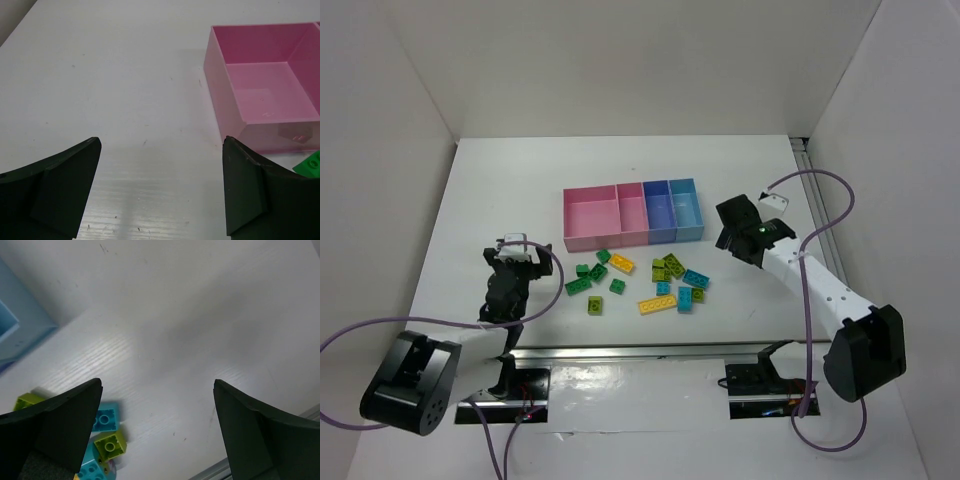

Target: Sort the legos into containers by color

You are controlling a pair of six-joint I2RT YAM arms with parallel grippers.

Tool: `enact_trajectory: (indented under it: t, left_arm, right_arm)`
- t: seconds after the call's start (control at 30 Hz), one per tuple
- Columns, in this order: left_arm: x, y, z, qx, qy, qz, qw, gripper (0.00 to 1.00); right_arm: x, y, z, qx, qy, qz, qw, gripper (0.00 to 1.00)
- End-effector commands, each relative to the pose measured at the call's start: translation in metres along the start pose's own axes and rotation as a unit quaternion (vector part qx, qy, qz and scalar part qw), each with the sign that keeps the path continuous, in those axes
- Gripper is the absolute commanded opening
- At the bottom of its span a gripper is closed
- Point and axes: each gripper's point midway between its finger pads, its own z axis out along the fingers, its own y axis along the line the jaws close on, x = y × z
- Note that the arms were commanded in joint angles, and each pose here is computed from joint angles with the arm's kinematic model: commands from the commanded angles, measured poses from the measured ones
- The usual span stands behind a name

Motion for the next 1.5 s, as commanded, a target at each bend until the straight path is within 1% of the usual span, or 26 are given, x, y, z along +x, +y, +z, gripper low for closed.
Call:
enact_trajectory:
  t: [0.0,0.03,0.07,0.1,0.13,0.17,0.2,0.23,0.27,0.37,0.4,0.43,0.5,0.53,0.57,0.6,0.63,0.67,0.73,0.77,1.0,1.07,1.17,1.2,1.37,1.47]
  left_arm:
    - [-0.008,0.001,-0.004,-0.003,-0.02,0.002,1.0,1.0]
    - [-0.023,0.002,-0.002,-0.009,-0.028,-0.001,1.0,1.0]
    - [-0.027,-0.005,0.007,-0.006,0.024,0.011,1.0,1.0]
    - [-0.037,-0.002,0.009,-0.023,0.039,0.003,0.999,1.0]
    - [-0.048,-0.003,0.011,-0.036,0.052,-0.032,0.997,1.0]
    - [-0.067,-0.004,0.012,-0.039,0.08,-0.033,0.996,1.0]
    - [-0.078,-0.006,0.013,-0.035,0.087,-0.031,0.995,1.0]
    - [-0.087,-0.01,0.012,-0.03,0.092,-0.028,0.995,1.0]
    - [-0.116,-0.012,0.013,-0.029,0.073,-0.04,0.996,1.0]
    - [-0.134,-0.024,0.005,0.006,0.076,-0.039,0.996,1.0]
    - [-0.157,-0.033,0.003,0.031,0.064,-0.032,0.997,1.0]
    - [-0.146,-0.039,0.001,0.046,0.097,0.002,0.994,1.0]
    - [-0.158,-0.041,0.004,0.045,0.106,0.04,0.993,1.0]
    - [-0.155,-0.029,0.007,0.008,0.118,0.05,0.992,1.0]
    - [-0.138,-0.019,0.009,-0.047,0.151,0.008,0.987,1.0]
    - [-0.141,-0.004,0.01,-0.099,0.154,-0.019,0.983,1.0]
    - [-0.135,0.007,0.011,-0.122,0.171,-0.036,0.977,1.0]
    - [-0.13,-0.001,0.017,-0.087,0.188,-0.023,0.978,1.0]
    - [-0.125,-0.03,0.021,0.012,0.208,-0.011,0.978,1.0]
    - [-0.121,-0.034,0.022,0.025,0.215,-0.005,0.976,1.0]
    - [-0.113,-0.06,0.034,0.061,0.25,-0.023,0.966,1.0]
    - [-0.105,-0.062,0.039,0.06,0.259,-0.021,0.964,1.0]
    - [-0.111,-0.065,0.045,0.058,0.26,-0.026,0.963,1.0]
    - [-0.101,-0.064,0.045,0.057,0.28,-0.016,0.958,1.0]
    - [-0.098,-0.07,0.047,0.066,0.294,-0.009,0.953,1.0]
    - [-0.098,-0.07,0.047,0.066,0.294,-0.009,0.953,1.0]
  right_arm:
    - [0.004,0.01,0.003,-0.026,-0.01,0.004,1.0,1.0]
    - [0.005,0.013,0.003,-0.033,-0.008,0.006,0.999,1.0]
    - [0.007,0.012,0.005,-0.033,-0.007,0.006,0.999,1.0]
    - [0.01,0.014,0.007,-0.038,-0.005,0.001,0.999,1.0]
    - [0.008,0.016,0.007,-0.041,-0.008,0.004,0.999,1.0]
    - [0.007,0.018,0.003,-0.047,-0.011,0.004,0.999,1.0]
    - [0.01,0.017,0.006,-0.047,-0.011,0.004,0.999,1.0]
    - [0.01,0.022,0.004,-0.055,-0.014,0.003,0.998,1.0]
    - [0.011,0.024,0.003,-0.064,-0.011,0.005,0.998,1.0]
    - [0.024,0.037,-0.002,-0.107,0.007,-0.024,0.994,1.0]
    - [0.026,0.045,-0.005,-0.127,0.011,-0.035,0.991,0.98]
    - [0.031,0.051,-0.009,-0.147,0.011,-0.052,0.988,0.97]
    - [0.045,0.061,-0.015,-0.183,0.025,-0.076,0.98,0.97]
    - [0.048,0.067,-0.017,-0.201,0.023,-0.095,0.975,0.97]
    - [0.059,0.075,-0.022,-0.225,0.033,-0.116,0.967,0.97]
    - [0.062,0.081,-0.027,-0.244,0.032,-0.132,0.96,0.97]
    - [0.072,0.086,-0.027,-0.258,0.037,-0.167,0.951,0.95]
    - [0.081,0.087,-0.022,-0.251,0.049,-0.179,0.95,0.95]
    - [0.088,0.088,-0.015,-0.247,0.056,-0.207,0.945,0.9]
    - [0.092,0.087,-0.011,-0.241,0.062,-0.211,0.945,0.88]
    - [0.121,0.108,0.006,-0.264,0.107,-0.282,0.916,0.88]
    - [0.12,0.113,0.01,-0.266,0.103,-0.292,0.913,0.93]
    - [0.122,0.11,0.021,-0.244,0.1,-0.311,0.913,0.95]
    - [0.118,0.11,0.025,-0.234,0.093,-0.311,0.916,0.95]
    - [0.119,0.106,0.041,-0.194,0.091,-0.33,0.919,0.92]
    - [0.113,0.105,0.046,-0.183,0.087,-0.316,0.927,0.86]
